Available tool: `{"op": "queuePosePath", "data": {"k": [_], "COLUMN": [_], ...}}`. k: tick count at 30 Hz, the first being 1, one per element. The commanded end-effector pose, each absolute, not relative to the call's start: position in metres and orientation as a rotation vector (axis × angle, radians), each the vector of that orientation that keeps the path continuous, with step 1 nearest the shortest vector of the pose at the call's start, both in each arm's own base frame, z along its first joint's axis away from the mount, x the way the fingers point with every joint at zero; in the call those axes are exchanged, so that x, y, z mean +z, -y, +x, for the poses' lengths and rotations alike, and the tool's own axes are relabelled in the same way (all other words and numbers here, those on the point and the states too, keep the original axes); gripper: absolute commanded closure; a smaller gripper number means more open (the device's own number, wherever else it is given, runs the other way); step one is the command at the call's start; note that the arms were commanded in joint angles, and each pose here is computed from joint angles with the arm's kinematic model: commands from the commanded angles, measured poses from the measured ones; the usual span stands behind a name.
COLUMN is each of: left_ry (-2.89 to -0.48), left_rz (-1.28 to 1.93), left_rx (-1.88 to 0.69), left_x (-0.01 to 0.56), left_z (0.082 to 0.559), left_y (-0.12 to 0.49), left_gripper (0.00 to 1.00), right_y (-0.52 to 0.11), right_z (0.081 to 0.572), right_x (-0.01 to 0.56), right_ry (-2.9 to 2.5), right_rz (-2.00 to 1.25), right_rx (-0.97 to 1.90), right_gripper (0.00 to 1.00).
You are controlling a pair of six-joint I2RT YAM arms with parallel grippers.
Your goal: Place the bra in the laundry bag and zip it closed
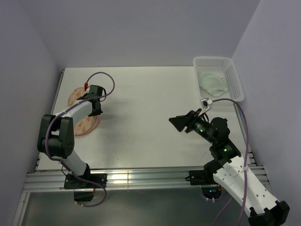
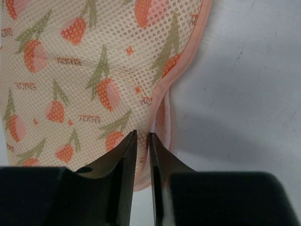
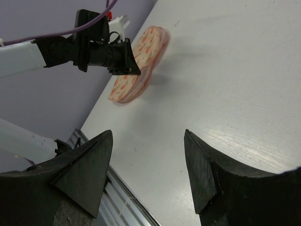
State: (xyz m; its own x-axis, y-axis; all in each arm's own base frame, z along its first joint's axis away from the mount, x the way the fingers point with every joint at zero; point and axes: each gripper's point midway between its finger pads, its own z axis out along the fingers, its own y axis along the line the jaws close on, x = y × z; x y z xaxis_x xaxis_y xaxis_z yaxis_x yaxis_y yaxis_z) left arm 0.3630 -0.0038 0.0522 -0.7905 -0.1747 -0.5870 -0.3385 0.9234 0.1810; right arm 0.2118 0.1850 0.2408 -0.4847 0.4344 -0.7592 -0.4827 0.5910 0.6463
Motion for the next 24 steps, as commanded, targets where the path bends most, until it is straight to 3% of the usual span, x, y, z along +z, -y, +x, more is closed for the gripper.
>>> {"op": "queuePosePath", "data": {"k": [1,9,12,15,24], "left_ry": [-2.449,-2.479,-2.476,-2.481,-2.416], "left_rz": [-0.371,-0.365,-0.362,-0.361,-0.245], "left_rx": [0.393,0.39,0.389,0.389,0.076], "left_x": [0.061,0.053,0.054,0.053,0.084], "left_z": [0.375,0.373,0.374,0.373,0.381], "left_y": [-0.001,0.0,0.0,0.001,0.072], "left_gripper": [0.77,0.71,0.78,0.98,1.0], "right_y": [-0.188,-0.187,-0.187,-0.187,-0.19], "right_z": [0.208,0.208,0.207,0.207,0.209], "right_x": [0.248,0.246,0.245,0.246,0.245], "right_ry": [-1.735,-1.737,-1.737,-1.732,-1.738], "right_rz": [-0.081,-0.077,-0.079,-0.077,-0.064], "right_rx": [1.099,1.098,1.099,1.1,1.122], "right_gripper": [0.3,0.3,0.3,0.3,0.31]}}
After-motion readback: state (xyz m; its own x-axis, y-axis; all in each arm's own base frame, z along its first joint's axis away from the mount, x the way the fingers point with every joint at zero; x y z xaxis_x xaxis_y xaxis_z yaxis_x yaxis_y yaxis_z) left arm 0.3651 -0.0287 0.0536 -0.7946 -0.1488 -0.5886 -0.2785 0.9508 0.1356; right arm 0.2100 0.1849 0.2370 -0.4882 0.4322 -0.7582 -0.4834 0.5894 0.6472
